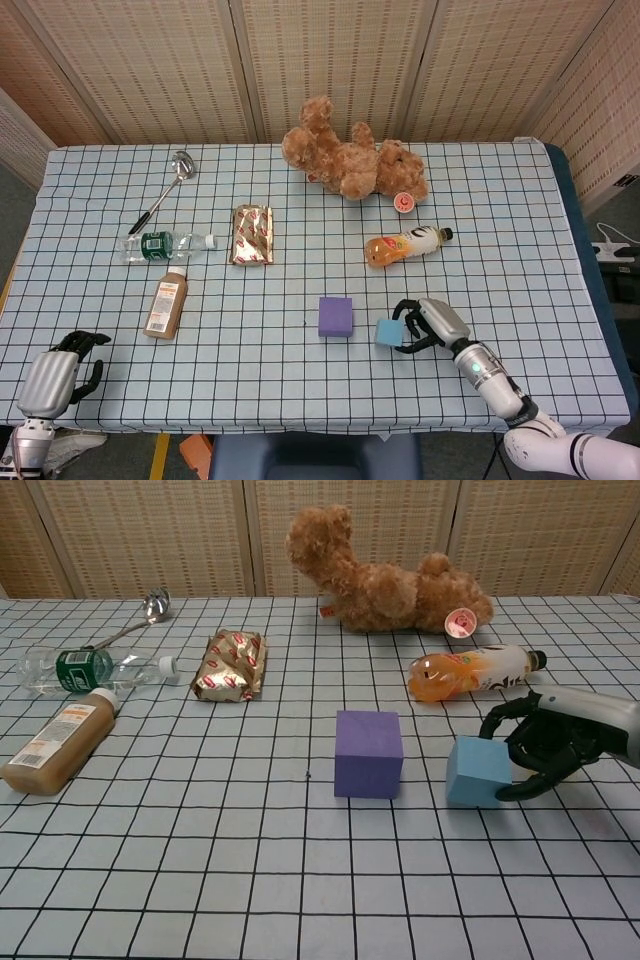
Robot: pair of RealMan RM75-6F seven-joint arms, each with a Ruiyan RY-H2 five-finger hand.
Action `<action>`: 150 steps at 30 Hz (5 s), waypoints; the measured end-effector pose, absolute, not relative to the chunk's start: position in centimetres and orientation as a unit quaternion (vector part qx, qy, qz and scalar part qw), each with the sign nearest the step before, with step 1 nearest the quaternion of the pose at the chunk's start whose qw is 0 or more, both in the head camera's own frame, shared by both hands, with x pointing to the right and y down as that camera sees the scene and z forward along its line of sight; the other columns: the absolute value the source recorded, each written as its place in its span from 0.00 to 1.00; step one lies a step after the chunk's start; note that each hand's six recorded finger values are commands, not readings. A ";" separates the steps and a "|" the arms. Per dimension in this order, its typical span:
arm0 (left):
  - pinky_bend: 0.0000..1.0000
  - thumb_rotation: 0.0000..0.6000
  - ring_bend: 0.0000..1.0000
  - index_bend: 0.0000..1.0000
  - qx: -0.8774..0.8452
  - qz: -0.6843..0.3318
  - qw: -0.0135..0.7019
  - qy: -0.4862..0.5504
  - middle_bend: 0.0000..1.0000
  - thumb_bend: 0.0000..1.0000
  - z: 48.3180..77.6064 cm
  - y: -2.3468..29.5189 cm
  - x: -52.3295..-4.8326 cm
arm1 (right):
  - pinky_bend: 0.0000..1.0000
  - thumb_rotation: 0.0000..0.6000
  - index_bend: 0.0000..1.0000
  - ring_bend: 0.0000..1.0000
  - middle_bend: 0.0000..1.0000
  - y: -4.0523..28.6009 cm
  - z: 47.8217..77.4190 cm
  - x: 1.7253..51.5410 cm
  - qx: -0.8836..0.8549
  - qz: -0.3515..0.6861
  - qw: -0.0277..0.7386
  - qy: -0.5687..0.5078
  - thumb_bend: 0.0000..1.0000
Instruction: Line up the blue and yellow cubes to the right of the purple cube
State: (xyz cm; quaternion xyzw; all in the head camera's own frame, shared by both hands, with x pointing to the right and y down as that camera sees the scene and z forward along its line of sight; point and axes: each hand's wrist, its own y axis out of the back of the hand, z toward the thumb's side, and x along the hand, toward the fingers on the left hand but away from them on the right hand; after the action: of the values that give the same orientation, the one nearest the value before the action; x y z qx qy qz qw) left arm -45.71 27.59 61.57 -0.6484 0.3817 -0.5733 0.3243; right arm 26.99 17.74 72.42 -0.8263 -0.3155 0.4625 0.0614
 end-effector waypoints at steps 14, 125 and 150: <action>0.52 1.00 0.24 0.35 -0.648 -0.574 0.324 0.381 0.36 0.54 61.6 27.6 -45.7 | 1.00 1.00 0.58 0.89 0.81 15.8 74.2 24.1 -0.841 0.445 0.043 -0.304 0.01; 0.52 1.00 0.24 0.35 -0.652 -0.574 0.323 0.377 0.36 0.54 61.7 27.7 -45.6 | 1.00 1.00 0.46 0.91 0.83 15.1 74.6 23.1 -0.840 0.475 -0.008 -0.261 0.31; 0.52 1.00 0.24 0.35 -0.651 -0.574 0.322 0.378 0.36 0.54 61.6 27.7 -45.6 | 1.00 1.00 0.26 0.91 0.83 14.9 70.9 29.9 -0.788 0.526 0.204 -0.246 0.05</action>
State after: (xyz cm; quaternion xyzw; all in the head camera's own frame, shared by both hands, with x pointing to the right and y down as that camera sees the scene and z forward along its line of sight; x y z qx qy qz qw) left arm -45.56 27.75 61.61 -0.6512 0.3783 -0.5738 0.3218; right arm 29.85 14.93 70.88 -0.7882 -0.2456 0.5259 0.2044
